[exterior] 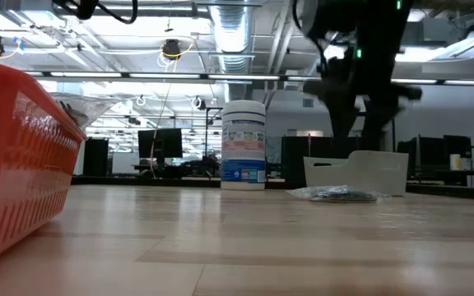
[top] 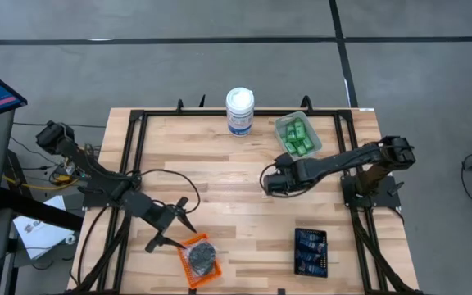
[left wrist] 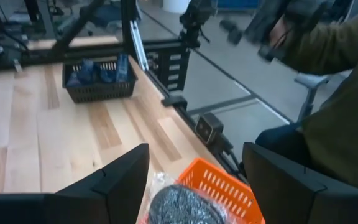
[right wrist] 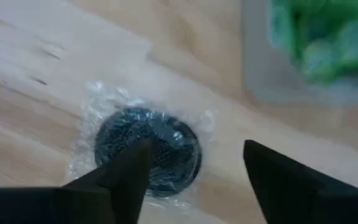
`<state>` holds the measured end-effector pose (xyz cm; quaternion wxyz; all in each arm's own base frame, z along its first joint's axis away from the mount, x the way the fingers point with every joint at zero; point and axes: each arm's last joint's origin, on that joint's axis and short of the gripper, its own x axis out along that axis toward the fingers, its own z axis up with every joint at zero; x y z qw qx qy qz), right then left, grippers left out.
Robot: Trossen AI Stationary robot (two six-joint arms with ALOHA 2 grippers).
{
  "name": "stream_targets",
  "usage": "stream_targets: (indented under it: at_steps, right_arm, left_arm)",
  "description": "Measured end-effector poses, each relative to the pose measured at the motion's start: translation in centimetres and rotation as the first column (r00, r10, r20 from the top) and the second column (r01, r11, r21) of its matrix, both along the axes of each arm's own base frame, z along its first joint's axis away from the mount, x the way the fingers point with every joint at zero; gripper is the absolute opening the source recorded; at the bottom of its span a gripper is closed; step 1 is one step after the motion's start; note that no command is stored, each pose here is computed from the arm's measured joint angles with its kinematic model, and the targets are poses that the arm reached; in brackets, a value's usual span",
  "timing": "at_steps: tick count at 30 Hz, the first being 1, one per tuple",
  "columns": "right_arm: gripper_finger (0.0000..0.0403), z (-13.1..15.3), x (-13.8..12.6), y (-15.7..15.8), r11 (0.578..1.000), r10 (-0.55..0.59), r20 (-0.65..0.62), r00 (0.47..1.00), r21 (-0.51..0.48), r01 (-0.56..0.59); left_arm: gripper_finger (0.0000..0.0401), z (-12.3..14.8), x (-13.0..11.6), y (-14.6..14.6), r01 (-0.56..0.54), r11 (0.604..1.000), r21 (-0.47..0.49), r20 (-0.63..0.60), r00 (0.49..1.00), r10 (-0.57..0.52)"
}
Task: Pick & Place Travel size toiletries
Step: Put the black scrub pad into the orange basket
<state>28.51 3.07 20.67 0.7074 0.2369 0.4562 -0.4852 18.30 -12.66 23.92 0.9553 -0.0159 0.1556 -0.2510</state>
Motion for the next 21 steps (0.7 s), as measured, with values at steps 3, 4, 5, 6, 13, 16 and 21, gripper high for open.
stream_targets:
  at_steps: [3, 4, 5, 6, 13, 16, 21]
  right_arm:
    - [0.0264, -2.5, -0.2, -1.2, 0.996, -0.053, 0.047, 0.998, 0.071, 0.049]
    - [0.0268, -3.3, -0.4, -1.7, 0.995, -0.069, 0.057, 0.996, 0.081, 0.065]
    - [0.027, -4.0, -0.6, -2.2, 0.993, -0.089, 0.066, 0.994, 0.084, 0.083]
    - [0.027, -4.6, -0.8, -2.8, 0.991, -0.11, 0.077, 0.991, 0.087, 0.103]
    - [0.027, -7.1, -1.5, -5.6, 0.977, -0.198, 0.176, 0.964, 0.11, 0.181]
    - [0.027, -7.4, -1.4, -5.9, 0.975, -0.203, 0.205, 0.957, 0.128, 0.18]
    - [0.0259, -7.5, -1.4, -5.1, 0.975, -0.178, 0.2, 0.963, 0.166, 0.146]
  left_arm:
    - [0.0254, 0.5, -0.3, 0.2, 0.0, 1.0, -0.014, 0.02, 1.0, 0.0]
    - [0.0253, 0.6, -0.4, 0.3, 0.0, 1.0, -0.018, 0.025, 1.0, 0.0]
    - [0.0253, 0.8, -0.4, 0.3, 0.001, 1.0, -0.021, 0.03, 1.0, 0.0]
    - [0.0252, 0.8, -0.5, 0.3, 0.0, 1.0, -0.024, 0.033, 0.999, 0.0]
    - [0.025, 0.9, -0.6, 0.3, 0.0, 0.999, -0.046, 0.021, 1.0, 0.0]
    - [0.025, 0.9, -0.6, 0.2, 0.003, 0.999, -0.046, 0.021, 1.0, -0.002]
    - [0.025, 0.9, -0.6, 0.2, 0.003, 0.999, -0.045, 0.02, 1.0, -0.002]
